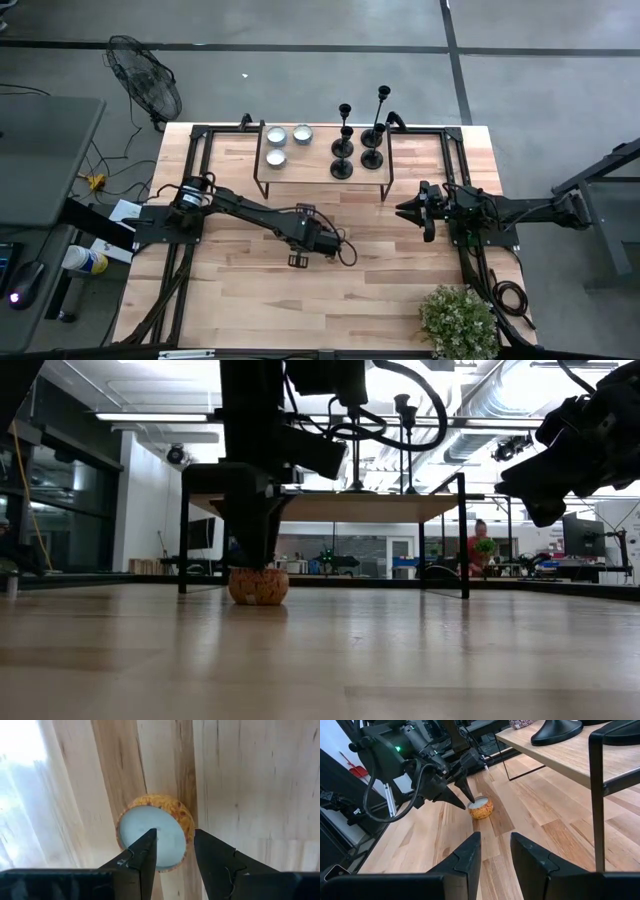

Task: Pick & Place candle stick holders
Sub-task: Put the yellow scented candle on the shelf and align it with the blue scented candle

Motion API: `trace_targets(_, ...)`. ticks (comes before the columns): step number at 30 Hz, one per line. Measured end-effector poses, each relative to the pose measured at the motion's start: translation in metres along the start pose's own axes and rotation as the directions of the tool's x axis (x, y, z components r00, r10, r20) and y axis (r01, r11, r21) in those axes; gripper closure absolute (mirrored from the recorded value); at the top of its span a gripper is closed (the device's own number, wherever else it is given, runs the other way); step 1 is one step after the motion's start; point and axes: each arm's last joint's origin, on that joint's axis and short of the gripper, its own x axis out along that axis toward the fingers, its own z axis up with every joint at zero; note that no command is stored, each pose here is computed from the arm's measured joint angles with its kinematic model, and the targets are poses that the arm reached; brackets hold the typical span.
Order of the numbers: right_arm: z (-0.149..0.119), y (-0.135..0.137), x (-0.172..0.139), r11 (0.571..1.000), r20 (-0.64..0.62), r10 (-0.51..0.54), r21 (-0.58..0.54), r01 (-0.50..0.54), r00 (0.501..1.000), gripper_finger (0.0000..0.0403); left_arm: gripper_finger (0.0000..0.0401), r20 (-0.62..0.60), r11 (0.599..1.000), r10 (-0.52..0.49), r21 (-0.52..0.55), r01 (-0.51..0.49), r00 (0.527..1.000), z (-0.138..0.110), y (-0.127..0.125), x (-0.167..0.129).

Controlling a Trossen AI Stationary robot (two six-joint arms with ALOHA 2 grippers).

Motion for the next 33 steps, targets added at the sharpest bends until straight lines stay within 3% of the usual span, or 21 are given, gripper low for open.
trace_targets(24, 0.0000, 0.0000, 0.0000, 1.000, 0.000, 0.000, 0.000, 0.000, 1.000, 0.0304, 0.0278, -0.047, 0.998, -0.045, 0.035, 0.046, 0.998, -0.0025, -0.0067, 0.0064)
trace_targets(33, 0.0000, 0.0000, 0.0000, 1.000, 0.000, 0.000, 0.000, 0.000, 1.000, 0.0304, 0.0372, -0.056, 0.998, -0.047, 0.039, 0.049, 0.997, -0.0033, -0.0064, 0.0065)
